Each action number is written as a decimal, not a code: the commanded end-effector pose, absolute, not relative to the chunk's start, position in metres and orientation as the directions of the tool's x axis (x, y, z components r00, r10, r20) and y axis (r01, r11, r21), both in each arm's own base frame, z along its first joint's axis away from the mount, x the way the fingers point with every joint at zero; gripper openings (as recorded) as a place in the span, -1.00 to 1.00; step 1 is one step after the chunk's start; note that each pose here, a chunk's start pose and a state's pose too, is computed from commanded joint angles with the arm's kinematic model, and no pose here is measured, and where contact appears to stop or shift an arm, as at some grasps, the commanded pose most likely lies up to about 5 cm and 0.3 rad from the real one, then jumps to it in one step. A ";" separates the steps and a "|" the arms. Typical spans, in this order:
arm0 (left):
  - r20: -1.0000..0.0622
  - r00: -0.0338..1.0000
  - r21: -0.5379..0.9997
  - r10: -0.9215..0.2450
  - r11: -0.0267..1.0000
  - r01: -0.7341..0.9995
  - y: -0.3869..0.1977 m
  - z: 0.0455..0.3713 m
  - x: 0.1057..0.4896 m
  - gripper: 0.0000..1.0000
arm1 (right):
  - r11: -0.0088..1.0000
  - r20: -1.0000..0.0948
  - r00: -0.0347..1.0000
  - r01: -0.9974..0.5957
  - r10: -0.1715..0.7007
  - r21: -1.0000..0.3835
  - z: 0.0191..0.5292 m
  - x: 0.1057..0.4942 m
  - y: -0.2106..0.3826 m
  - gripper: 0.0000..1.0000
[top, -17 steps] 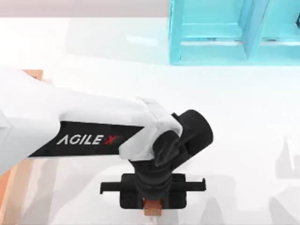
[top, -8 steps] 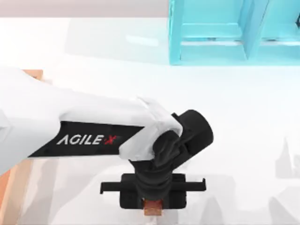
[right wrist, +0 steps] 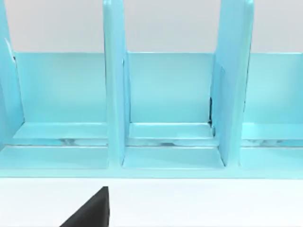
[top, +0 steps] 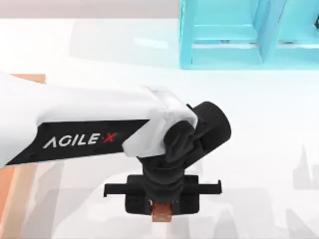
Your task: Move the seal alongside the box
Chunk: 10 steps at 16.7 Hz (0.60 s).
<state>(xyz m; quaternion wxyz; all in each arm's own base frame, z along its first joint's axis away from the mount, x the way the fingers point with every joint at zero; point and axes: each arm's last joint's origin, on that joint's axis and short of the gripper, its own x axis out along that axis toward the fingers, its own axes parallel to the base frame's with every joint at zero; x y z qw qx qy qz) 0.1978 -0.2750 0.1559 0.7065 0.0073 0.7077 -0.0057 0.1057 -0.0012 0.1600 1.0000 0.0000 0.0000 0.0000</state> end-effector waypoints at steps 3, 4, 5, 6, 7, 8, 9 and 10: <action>-1.000 0.001 -0.002 -0.002 1.000 0.020 -0.274 0.171 0.197 -1.00 | 1.000 0.000 1.000 0.000 0.000 0.000 0.160 0.106 -0.001 1.00; -1.000 0.001 -0.002 -0.002 1.000 0.021 -0.274 0.171 0.197 -1.00 | 1.000 0.000 1.000 0.000 0.000 0.000 0.160 0.106 -0.001 1.00; -1.000 0.001 -0.002 -0.002 1.000 0.021 -0.274 0.171 0.197 -1.00 | 1.000 0.000 1.000 0.000 0.000 0.000 0.160 0.106 -0.001 1.00; -1.000 -0.002 0.002 0.002 1.000 0.021 -0.274 0.169 0.198 -1.00 | 1.000 0.000 1.000 0.000 0.000 0.000 0.160 0.106 -0.001 1.00; -1.000 -0.002 0.002 0.002 1.000 0.021 -0.274 0.170 0.198 -1.00 | 1.000 0.000 1.000 0.000 0.000 0.000 0.160 0.106 -0.001 1.00; -1.000 -0.001 0.001 0.001 1.000 0.022 -0.271 0.172 0.201 -1.00 | 1.000 0.000 1.000 0.000 0.000 0.000 0.160 0.106 -0.001 1.00; -1.000 0.000 0.000 0.000 1.000 0.022 -0.265 0.177 0.206 -1.00 | 1.000 0.000 1.000 0.000 0.000 0.000 0.160 0.106 -0.001 1.00; -1.000 0.001 -0.001 -0.001 1.000 0.020 -0.258 0.183 0.213 -1.00 | 1.000 0.000 1.000 0.000 0.000 0.000 0.160 0.106 -0.001 1.00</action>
